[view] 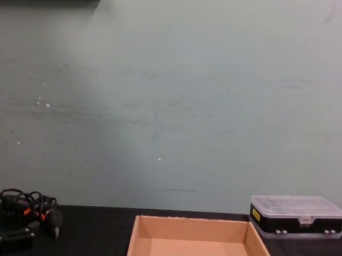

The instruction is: Use one hand to pick up the angle iron from the table and place it into the box.

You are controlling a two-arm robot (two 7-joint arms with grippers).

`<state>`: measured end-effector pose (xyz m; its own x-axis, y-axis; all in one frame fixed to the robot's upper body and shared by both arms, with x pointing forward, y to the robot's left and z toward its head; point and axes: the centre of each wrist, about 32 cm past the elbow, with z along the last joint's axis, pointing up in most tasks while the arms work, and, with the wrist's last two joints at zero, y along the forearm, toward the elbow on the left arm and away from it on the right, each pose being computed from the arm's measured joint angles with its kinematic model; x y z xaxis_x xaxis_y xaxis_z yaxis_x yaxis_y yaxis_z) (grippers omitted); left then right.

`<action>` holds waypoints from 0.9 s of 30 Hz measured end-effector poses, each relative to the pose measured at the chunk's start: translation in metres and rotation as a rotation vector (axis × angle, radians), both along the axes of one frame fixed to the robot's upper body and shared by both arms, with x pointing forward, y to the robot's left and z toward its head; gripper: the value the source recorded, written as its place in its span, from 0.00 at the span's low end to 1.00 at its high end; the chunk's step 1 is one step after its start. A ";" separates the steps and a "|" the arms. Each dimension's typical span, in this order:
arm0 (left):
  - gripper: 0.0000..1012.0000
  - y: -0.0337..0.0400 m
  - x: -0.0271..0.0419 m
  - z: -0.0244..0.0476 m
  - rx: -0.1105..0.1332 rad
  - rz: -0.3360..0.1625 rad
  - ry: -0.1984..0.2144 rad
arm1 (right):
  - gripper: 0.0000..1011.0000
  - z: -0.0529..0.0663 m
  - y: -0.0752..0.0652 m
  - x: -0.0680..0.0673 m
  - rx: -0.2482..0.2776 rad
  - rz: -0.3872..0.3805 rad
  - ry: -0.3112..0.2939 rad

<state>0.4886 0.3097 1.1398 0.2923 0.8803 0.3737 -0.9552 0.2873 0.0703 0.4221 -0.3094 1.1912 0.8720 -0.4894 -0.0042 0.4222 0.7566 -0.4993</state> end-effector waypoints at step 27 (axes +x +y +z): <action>0.99 0.0000 0.0000 0.0000 0.000 0.000 0.000 | 0.99 -0.015 0.010 0.004 0.001 0.013 0.018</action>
<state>0.4886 0.3097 1.1398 0.2923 0.8803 0.3737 -0.9552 0.2873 0.0703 0.4264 -0.2991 1.1758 0.8782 -0.4779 -0.0204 0.4033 0.7628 -0.5055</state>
